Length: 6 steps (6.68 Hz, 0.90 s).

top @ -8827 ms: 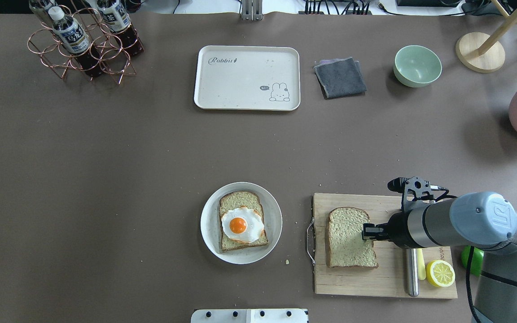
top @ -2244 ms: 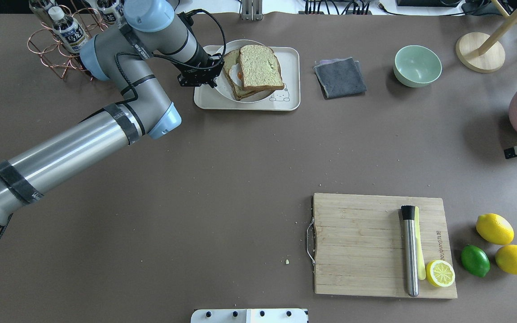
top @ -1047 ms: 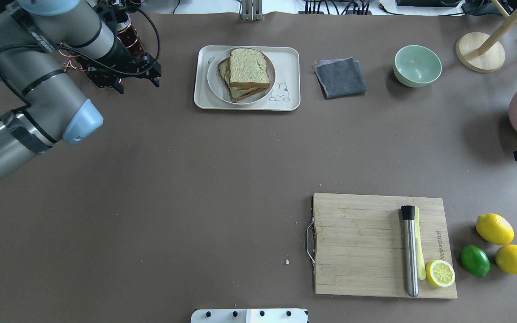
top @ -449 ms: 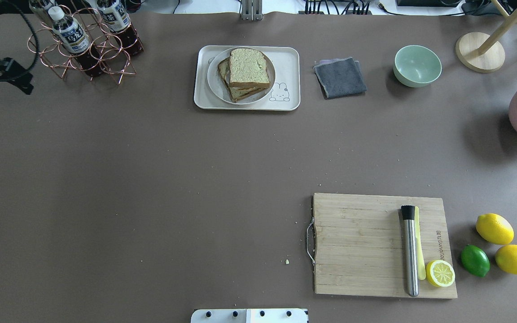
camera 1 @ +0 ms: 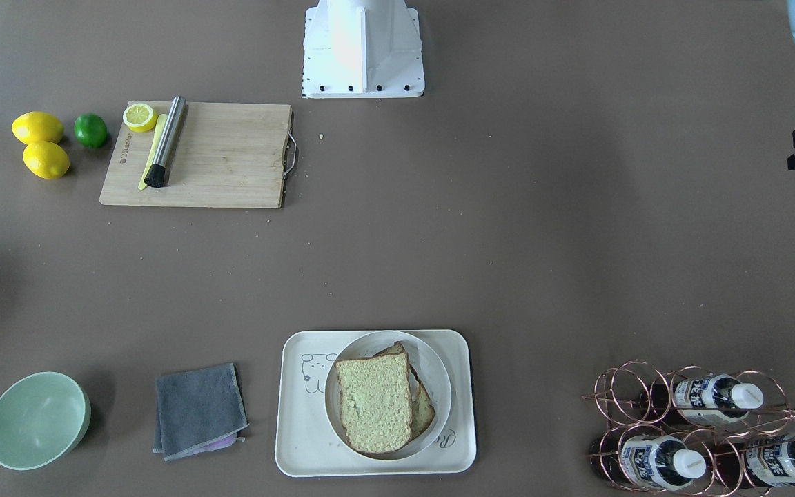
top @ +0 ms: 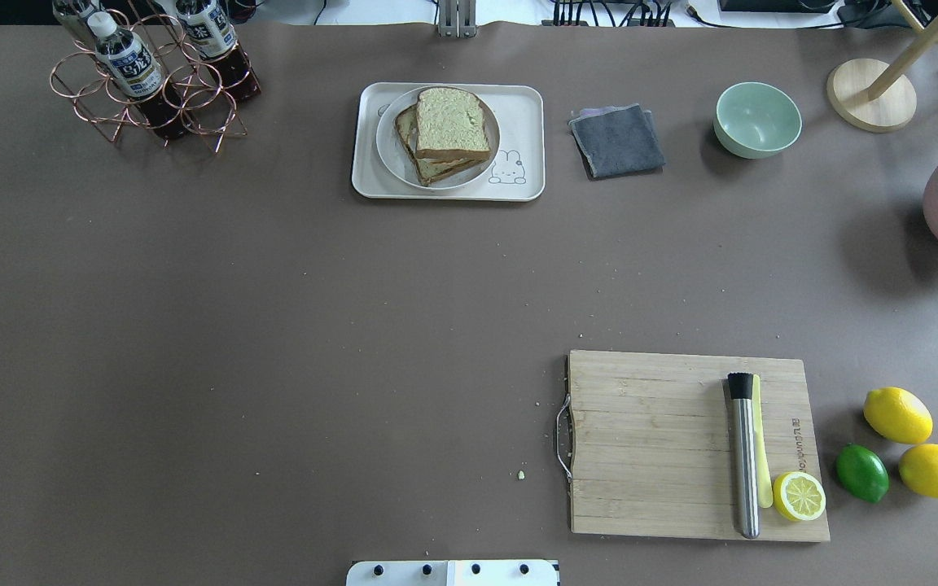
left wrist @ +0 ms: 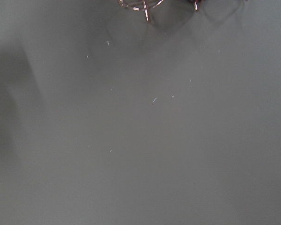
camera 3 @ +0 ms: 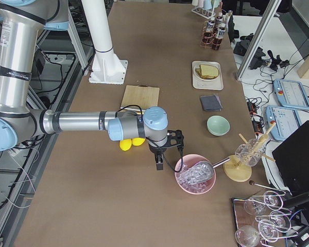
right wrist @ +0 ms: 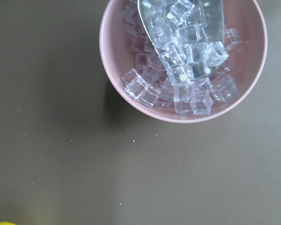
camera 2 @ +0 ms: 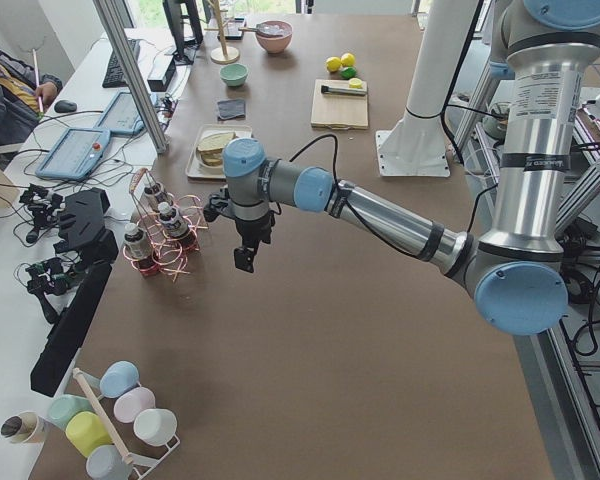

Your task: Make sandwich and place on tray

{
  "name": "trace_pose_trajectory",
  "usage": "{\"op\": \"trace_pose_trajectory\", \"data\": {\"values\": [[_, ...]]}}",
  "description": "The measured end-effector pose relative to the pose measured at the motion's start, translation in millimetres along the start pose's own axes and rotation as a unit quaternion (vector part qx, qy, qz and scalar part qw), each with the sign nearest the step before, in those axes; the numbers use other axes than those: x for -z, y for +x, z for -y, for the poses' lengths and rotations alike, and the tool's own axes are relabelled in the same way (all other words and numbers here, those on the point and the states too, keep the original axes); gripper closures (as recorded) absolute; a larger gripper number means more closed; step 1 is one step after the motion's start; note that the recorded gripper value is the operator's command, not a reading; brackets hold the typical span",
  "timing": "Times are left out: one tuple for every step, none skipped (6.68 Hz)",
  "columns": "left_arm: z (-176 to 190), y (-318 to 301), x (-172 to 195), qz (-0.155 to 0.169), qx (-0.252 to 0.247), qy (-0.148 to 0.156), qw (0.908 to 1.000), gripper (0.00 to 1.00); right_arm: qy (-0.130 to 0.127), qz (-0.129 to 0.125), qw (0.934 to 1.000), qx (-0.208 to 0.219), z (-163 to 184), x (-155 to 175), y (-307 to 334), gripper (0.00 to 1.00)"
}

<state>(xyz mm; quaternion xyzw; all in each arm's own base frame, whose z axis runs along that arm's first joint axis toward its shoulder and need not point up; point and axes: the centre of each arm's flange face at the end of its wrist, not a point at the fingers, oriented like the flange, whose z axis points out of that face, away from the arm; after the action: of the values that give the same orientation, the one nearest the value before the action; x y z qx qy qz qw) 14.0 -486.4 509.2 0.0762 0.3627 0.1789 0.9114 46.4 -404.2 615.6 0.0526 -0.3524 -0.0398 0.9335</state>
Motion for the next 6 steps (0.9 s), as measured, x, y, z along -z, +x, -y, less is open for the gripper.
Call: {"op": "trace_pose_trajectory", "data": {"values": [[-25,-28,-4,-0.003,-0.020,-0.006,0.9998,0.02,-0.004,-0.008,1.0000,-0.001,-2,6,7,0.00],[-42,-53,0,-0.003,-0.036,-0.002,0.9993,0.02,-0.003,-0.010,0.9999,-0.002,-1,11,9,0.00],[-53,-71,6,0.000,-0.050,0.003,0.9988,0.02,0.000,-0.011,0.9999,-0.004,-1,15,11,0.00],[-59,-80,6,0.000,-0.050,0.002,0.9987,0.02,0.002,-0.013,0.9999,-0.006,-2,16,13,0.00],[-63,-87,2,-0.001,-0.043,-0.001,0.9991,0.02,0.001,-0.015,0.9998,-0.009,-2,17,15,0.00],[-66,-93,3,0.000,-0.035,0.000,0.9994,0.02,0.000,-0.019,0.9998,-0.011,-4,16,18,0.00]]}}
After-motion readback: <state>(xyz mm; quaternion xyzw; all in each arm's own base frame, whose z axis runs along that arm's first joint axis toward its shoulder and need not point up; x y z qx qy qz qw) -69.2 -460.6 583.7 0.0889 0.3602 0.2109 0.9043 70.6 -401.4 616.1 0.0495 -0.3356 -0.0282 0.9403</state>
